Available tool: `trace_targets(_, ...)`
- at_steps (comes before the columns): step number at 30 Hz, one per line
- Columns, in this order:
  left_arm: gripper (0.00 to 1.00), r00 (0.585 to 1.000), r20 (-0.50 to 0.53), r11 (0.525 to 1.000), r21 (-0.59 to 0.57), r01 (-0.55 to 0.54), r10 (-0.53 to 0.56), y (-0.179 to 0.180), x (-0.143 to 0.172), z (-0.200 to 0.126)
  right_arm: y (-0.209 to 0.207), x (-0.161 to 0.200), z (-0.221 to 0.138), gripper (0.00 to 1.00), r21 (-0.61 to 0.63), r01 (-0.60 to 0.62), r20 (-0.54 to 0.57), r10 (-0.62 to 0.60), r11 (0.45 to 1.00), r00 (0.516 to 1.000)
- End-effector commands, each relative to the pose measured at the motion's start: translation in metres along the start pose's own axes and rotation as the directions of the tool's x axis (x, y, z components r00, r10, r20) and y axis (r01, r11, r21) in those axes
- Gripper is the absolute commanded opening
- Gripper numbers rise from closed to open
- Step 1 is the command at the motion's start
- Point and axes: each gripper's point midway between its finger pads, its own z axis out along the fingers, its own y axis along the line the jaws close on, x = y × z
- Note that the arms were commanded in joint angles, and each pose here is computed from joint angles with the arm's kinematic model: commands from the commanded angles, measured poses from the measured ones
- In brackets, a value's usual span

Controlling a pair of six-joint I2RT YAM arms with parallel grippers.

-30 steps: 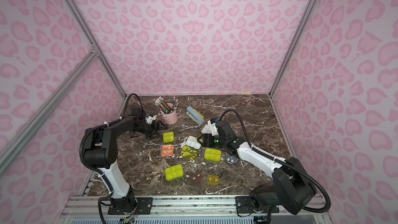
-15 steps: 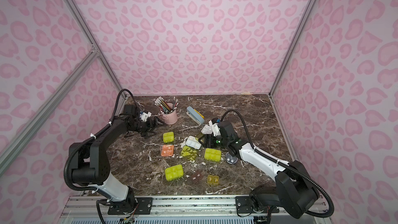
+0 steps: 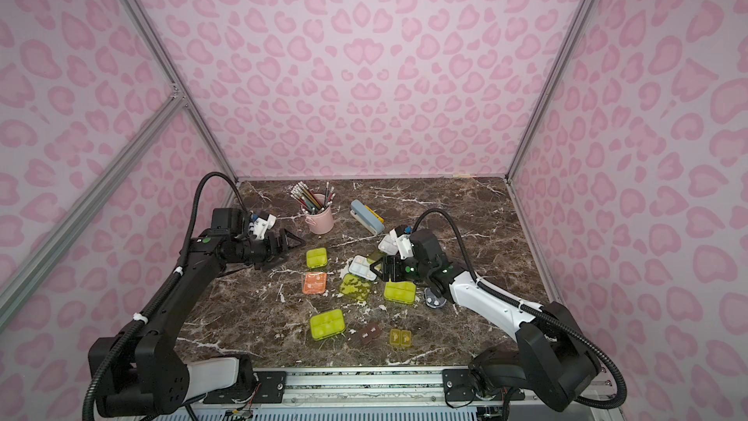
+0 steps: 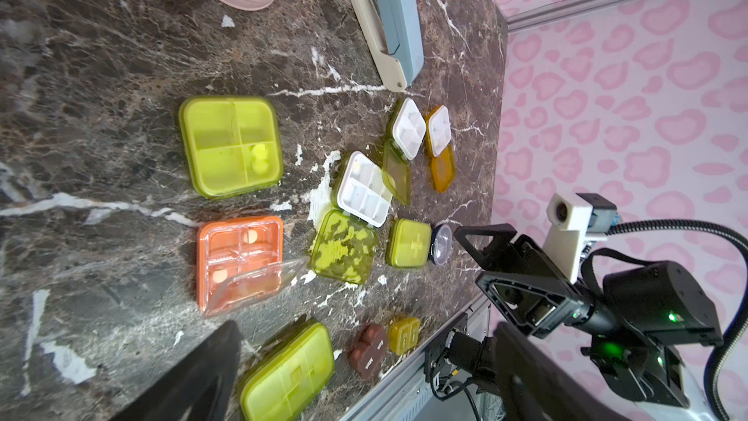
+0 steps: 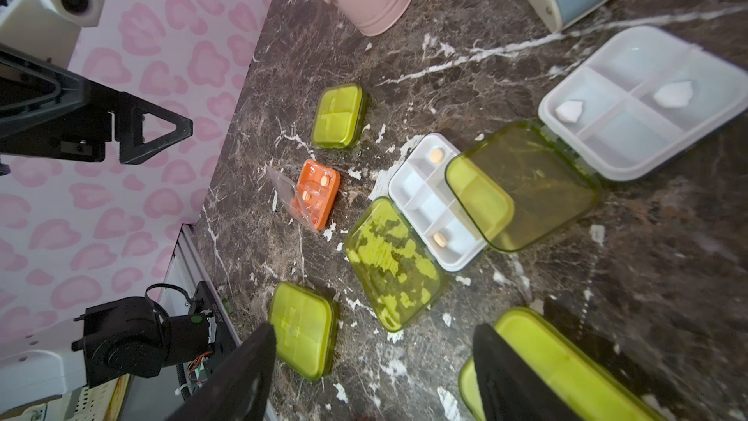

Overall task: Close pillboxes
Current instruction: Close the lid on the pillbox.

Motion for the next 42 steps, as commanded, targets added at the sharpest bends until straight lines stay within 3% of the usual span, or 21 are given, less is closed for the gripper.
trace_targets(1,0.98,0.999,-0.024,0.999,0.026,-0.045,0.046,-0.002,0.014,-0.002,0.015,-0.003,0.007,0.78,-0.046,0.028,-0.005,-0.029,0.999,1.000)
trace_targets(13,0.98,0.988,-0.095,0.993,0.015,-0.121,0.122,0.003,0.044,0.004,0.056,0.011,0.057,0.80,-0.134,0.055,-0.118,-0.071,0.989,0.991)
trace_targets(18,0.98,0.988,-0.100,0.990,-0.062,-0.127,0.121,0.018,0.044,0.007,0.071,0.014,0.082,0.90,-0.166,0.066,-0.171,-0.094,0.984,0.981)
trace_targets(25,0.98,0.999,-0.021,0.973,-0.231,0.022,-0.028,0.056,0.043,0.004,0.085,0.020,0.108,0.91,-0.188,0.084,-0.213,-0.124,0.979,0.969)
trace_targets(30,0.98,0.992,0.034,0.969,-0.213,0.124,-0.119,0.064,0.046,0.002,0.091,0.030,0.122,0.91,-0.195,0.096,-0.248,-0.144,0.976,0.958)
trace_targets(37,0.98,0.986,0.024,0.965,-0.201,0.169,-0.167,0.069,0.050,0.005,0.093,0.039,0.136,0.91,-0.179,0.116,-0.278,-0.164,0.977,0.946)
trace_targets(42,0.97,0.977,0.099,0.969,-0.147,0.200,-0.187,0.066,0.038,0.000,0.094,0.042,0.143,0.90,-0.163,0.133,-0.290,-0.177,0.978,0.941)
